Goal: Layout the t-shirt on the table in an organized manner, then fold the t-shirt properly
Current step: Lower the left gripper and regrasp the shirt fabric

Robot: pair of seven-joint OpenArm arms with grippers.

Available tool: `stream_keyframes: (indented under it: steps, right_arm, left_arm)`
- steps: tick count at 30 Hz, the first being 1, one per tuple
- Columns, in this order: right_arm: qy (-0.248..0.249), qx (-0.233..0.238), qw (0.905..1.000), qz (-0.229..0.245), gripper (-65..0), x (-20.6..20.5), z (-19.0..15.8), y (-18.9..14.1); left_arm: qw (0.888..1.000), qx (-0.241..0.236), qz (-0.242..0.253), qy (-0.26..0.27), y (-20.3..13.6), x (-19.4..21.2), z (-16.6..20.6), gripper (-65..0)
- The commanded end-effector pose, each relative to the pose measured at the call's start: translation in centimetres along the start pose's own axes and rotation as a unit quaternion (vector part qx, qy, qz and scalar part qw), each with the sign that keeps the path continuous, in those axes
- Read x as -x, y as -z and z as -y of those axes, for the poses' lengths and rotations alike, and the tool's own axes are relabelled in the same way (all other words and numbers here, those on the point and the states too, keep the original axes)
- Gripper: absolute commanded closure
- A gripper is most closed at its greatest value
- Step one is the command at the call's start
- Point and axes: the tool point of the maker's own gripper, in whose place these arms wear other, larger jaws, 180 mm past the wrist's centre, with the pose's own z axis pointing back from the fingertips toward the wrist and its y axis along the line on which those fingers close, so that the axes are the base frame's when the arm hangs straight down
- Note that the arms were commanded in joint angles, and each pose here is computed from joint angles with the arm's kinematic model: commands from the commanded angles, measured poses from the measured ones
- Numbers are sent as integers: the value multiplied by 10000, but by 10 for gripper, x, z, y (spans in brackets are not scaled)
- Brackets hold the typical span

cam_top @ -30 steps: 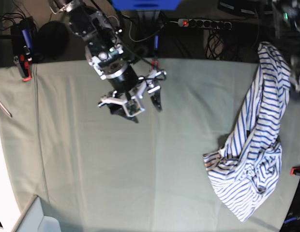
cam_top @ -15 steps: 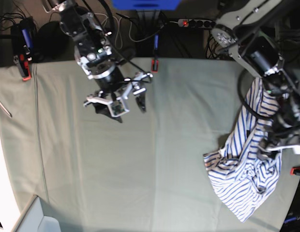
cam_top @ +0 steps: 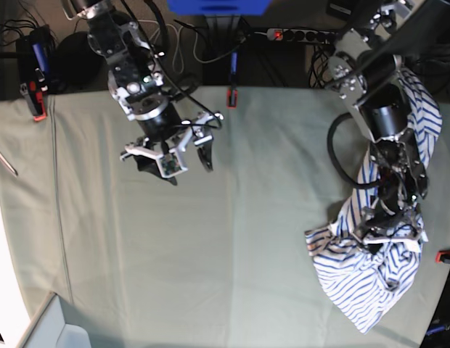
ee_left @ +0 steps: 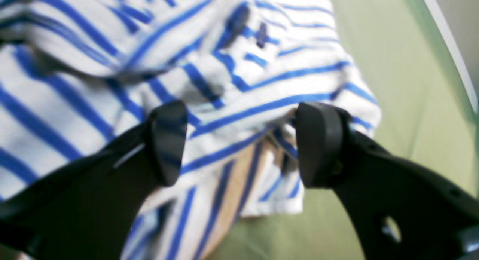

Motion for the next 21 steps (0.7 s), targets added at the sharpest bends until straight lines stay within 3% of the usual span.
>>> stream_keyframes:
  steps: [1,21]
  right_arm:
    - [-43,18,9997,237,-412,-13,3,0]
    - [-57,12,9999,135,-412,-5,3,3]
  left_arm:
    - [9991,153,388,-8,0,-30,14,-437]
    - [9983,157,553,11,-1,-48,18,-437]
